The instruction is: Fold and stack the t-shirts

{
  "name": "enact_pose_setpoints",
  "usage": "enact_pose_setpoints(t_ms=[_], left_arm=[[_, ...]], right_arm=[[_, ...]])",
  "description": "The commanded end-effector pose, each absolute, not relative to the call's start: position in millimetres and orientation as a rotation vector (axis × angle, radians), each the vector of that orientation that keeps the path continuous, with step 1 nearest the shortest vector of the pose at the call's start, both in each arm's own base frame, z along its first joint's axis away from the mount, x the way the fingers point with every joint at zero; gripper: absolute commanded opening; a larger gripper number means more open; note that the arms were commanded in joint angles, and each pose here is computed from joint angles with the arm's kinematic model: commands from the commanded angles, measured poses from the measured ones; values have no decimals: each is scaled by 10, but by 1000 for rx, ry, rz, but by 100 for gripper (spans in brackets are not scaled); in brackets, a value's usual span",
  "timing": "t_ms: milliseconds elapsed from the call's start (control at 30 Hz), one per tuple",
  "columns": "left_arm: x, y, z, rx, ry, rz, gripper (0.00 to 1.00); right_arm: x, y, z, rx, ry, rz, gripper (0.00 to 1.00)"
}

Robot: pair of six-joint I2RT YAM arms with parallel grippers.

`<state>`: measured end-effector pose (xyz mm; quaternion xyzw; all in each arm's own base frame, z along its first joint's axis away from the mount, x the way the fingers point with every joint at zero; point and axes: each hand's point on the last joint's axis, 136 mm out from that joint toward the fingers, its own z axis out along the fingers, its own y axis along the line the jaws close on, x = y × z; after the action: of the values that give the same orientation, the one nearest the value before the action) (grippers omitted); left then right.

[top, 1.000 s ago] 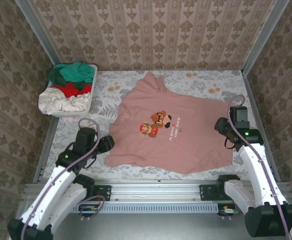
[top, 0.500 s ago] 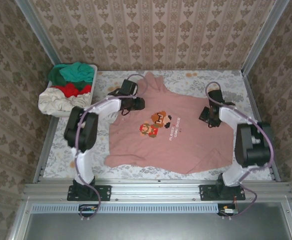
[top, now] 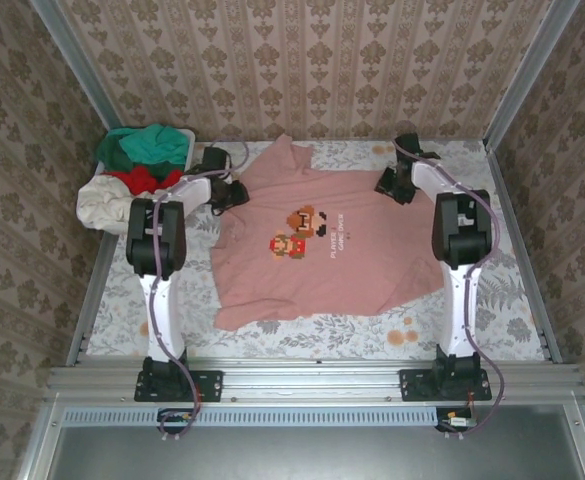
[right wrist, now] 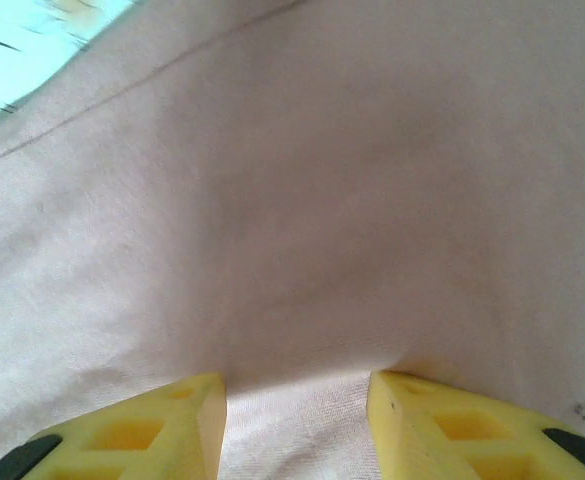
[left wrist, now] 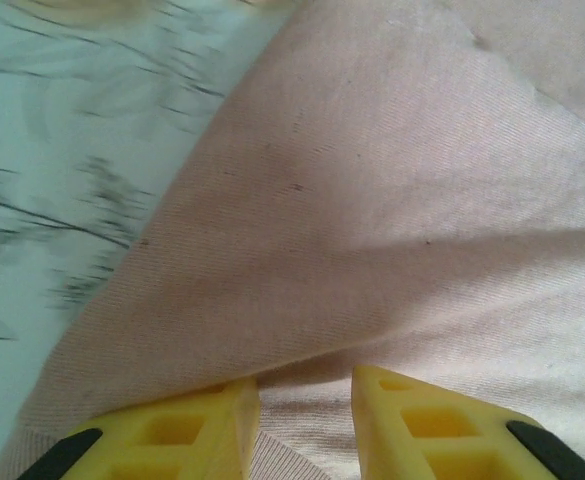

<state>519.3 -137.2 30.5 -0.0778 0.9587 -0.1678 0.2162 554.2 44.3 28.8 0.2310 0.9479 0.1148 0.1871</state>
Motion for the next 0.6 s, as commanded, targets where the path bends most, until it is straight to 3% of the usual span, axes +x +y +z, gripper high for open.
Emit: enact_pose_setpoints(t_ms=[0,133,233,367,567], left_arm=[[5054,-1133,121,-279,2739,-399,32],[5070,-1077,372,-275,2699,-406,32],[4977,-1195,625,-203,2662,-364,39],[4895,-1498,827,-109,2609,-381,48],[5042,-1849,448,-39,2679,-474,44]], right_arm=[[5494,764,254,551,2779,383,45],[5510,887,837,420,2727,319,47],[5200,982,1218,320,2692,197,51],[4463,1204,1111,244,2715,150,52],[3512,1104,729,302,2768,35,46]])
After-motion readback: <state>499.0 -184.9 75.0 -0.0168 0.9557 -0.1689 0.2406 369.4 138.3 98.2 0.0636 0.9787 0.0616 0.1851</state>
